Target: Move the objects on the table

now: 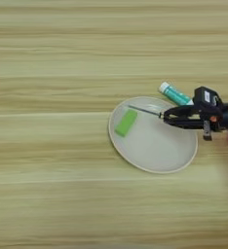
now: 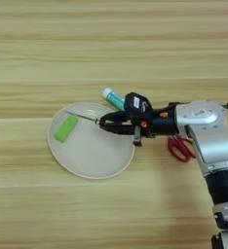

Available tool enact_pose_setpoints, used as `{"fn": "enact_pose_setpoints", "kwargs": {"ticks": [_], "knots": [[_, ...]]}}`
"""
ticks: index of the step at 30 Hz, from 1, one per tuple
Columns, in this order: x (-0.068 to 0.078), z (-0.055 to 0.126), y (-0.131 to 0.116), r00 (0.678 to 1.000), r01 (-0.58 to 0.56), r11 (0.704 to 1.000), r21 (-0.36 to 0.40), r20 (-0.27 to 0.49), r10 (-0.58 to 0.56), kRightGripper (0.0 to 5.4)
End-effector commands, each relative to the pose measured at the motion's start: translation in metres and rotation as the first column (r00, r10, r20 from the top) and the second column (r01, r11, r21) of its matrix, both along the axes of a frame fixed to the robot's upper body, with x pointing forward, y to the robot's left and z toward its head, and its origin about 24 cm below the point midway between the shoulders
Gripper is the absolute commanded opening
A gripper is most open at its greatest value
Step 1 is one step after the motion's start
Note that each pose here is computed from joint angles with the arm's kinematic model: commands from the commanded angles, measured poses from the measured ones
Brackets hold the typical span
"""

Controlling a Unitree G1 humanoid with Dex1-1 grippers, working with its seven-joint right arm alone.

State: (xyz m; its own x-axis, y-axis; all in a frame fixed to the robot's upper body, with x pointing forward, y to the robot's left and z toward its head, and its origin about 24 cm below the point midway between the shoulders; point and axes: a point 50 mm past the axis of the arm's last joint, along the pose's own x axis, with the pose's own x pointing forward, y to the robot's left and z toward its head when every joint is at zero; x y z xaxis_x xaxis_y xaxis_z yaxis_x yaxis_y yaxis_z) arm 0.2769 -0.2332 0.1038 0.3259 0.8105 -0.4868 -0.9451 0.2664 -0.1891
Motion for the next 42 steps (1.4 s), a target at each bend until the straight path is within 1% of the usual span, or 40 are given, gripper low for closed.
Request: {"fn": "enact_pose_setpoints", "kwargs": {"ticks": [1, 6, 10, 15, 20, 22, 25, 28, 37, 42], "knots": [[0.015, 0.041, -0.018, 0.982, 0.088, 0.996, -0.012, 0.166, -0.084, 0.79], [0.017, 0.046, -0.036, 0.971, 0.16, 0.987, -0.005, 0.181, -0.157, 0.79], [0.017, 0.049, -0.052, 0.954, 0.236, 0.972, 0.012, 0.19, -0.234, 0.79], [0.015, 0.048, -0.07, 0.93, 0.319, 0.948, 0.019, 0.187, -0.317, 0.79], [0.014, 0.044, -0.08, 0.912, 0.372, 0.928, 0.006, 0.183, -0.366, 0.79], [0.013, 0.04, -0.084, 0.908, 0.385, 0.923, -0.012, 0.182, -0.377, 0.79], [0.013, 0.03, -0.088, 0.901, 0.41, 0.91, -0.061, 0.182, -0.393, 0.79], [0.014, 0.024, -0.089, 0.899, 0.418, 0.905, -0.084, 0.183, -0.398, 0.79], [0.015, 0.01, -0.089, 0.906, 0.412, 0.902, -0.128, 0.166, -0.39, 0.79], [0.015, -0.001, -0.087, 0.91, 0.407, 0.901, -0.151, 0.145, -0.387, 0.79]]}}
